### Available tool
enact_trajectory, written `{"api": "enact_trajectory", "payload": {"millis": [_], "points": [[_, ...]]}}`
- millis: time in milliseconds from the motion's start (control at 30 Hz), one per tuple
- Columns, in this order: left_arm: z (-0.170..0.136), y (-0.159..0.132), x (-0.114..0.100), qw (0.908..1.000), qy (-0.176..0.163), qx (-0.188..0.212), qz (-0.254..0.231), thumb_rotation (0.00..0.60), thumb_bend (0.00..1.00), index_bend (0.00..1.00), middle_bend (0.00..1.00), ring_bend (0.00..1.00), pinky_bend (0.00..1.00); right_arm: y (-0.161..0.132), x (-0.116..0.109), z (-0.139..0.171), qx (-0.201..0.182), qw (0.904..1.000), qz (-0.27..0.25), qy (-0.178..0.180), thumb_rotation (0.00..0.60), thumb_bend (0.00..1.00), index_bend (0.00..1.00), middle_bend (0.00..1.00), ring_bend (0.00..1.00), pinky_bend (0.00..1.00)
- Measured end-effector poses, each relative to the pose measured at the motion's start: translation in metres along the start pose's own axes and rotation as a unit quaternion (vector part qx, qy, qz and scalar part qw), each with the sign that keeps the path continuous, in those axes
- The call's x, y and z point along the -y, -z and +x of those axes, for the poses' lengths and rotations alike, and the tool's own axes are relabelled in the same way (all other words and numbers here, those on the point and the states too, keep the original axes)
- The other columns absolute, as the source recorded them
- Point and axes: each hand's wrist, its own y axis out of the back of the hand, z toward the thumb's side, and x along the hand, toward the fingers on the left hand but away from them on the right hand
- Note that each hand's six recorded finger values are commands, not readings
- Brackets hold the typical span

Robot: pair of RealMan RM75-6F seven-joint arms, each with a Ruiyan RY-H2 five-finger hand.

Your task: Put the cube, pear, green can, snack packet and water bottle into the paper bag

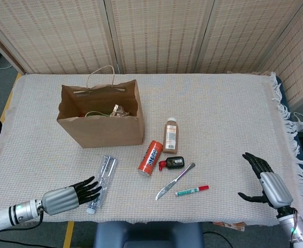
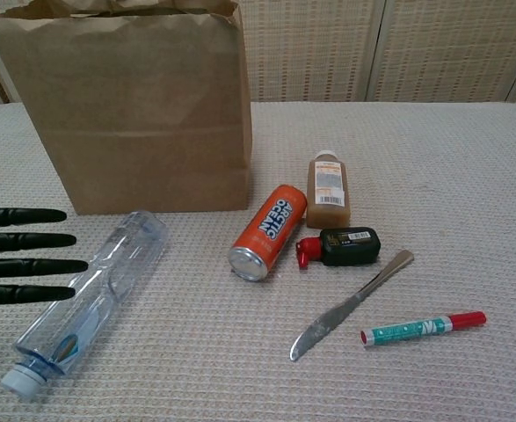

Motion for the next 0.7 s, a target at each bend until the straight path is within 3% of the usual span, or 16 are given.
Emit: {"api": "enact_trajectory", "payload": {"millis": [500,700], "points": [[0.062,-0.010,-0.014,0.9983,-0.007,0.050,0.030,0.600,0.35,0.00,0.00,0.00,0.06,-0.001,0.001,0.000,0.003,1.0000,-0.004,-0.006,0.600,0.04,0.00,0.00,0.00,0.00],[0.076,-0.010,-0.009,0.9977,0.003,0.057,0.037,0.600,0.35,0.00,0.00,0.00,0.06,0.000,0.001,-0.001,0.007,0.9999,-0.009,-0.008,0.600,0.04,0.00,0.00,0.00,0.00]]}}
